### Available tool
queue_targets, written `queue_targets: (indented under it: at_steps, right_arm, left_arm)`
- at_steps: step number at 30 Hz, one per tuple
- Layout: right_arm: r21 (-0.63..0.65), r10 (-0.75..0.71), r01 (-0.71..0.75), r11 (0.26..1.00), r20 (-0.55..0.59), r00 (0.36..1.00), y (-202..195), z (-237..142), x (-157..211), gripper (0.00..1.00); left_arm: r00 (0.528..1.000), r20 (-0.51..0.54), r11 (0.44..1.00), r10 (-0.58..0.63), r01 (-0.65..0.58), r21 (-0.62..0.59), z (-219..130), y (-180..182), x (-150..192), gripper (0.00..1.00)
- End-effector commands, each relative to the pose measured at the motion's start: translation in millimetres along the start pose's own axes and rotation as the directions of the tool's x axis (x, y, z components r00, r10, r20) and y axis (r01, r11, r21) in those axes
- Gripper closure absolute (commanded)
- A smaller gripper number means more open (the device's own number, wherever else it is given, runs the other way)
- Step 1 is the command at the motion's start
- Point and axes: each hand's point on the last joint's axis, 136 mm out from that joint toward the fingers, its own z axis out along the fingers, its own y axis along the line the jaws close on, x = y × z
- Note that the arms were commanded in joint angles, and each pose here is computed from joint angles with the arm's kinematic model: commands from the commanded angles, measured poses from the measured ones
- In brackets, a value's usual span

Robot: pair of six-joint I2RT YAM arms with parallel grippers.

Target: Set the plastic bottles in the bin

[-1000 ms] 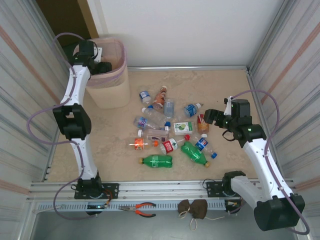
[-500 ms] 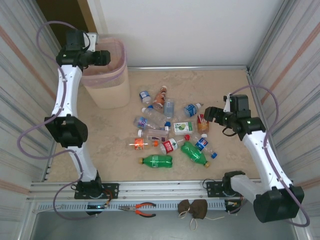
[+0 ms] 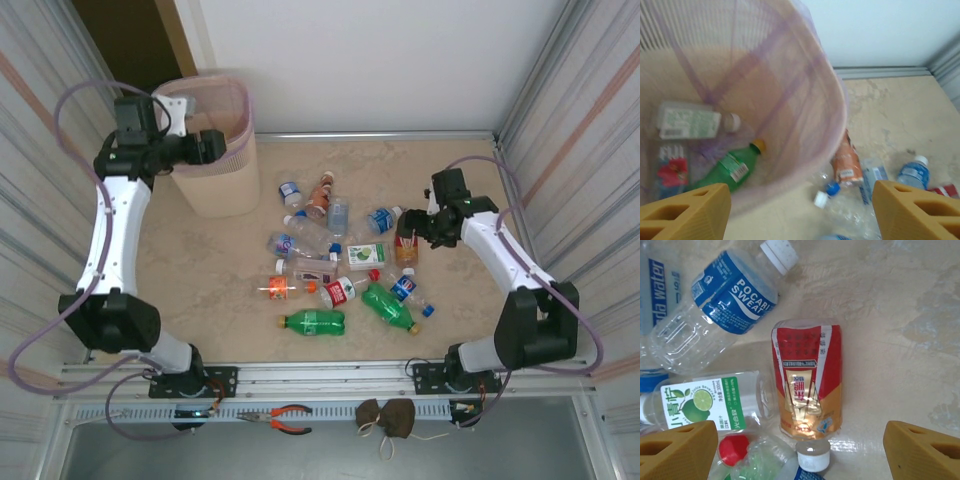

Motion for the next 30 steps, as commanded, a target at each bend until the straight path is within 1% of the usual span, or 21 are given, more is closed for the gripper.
queue_targets:
  at_steps: [1,6,11,20,30]
  right_arm:
    - [0.05,-0.049,0.05,0.997,-0.028,0.998,1.7,9.5,-4.8,0.15]
    - [0.104,-0.027,0.031,0.994,-0.046,0.999,-1.7,31.8,-13.4,0.16]
    - [0.115,-0.02,0.03,0.993,-0.088,0.996,0.6,57.0,-16.7,0.18]
    - [0.159,-0.03,0.054,0.986,-0.152,0.988,-3.6,90.9,-16.2,0.21]
    - [0.19,-0.04,0.076,0.979,-0.187,0.982,-10.1,107.2,-13.7,0.27]
  left_arm:
    - [0.997,0.056,0.995,-0.044,0.039,0.089,-14.5,-20.2,3.8,0.25]
    - [0.997,0.049,0.992,-0.065,0.059,0.108,-21.5,-28.8,26.0,0.25]
    - [0.997,0.028,0.991,-0.073,0.069,0.118,-20.5,-34.7,41.4,0.25]
    - [0.997,0.014,0.988,-0.072,0.07,0.14,-17.0,-43.1,50.0,0.25]
    - [0.998,0.006,0.986,-0.067,0.066,0.151,-17.0,-48.6,54.2,0.25]
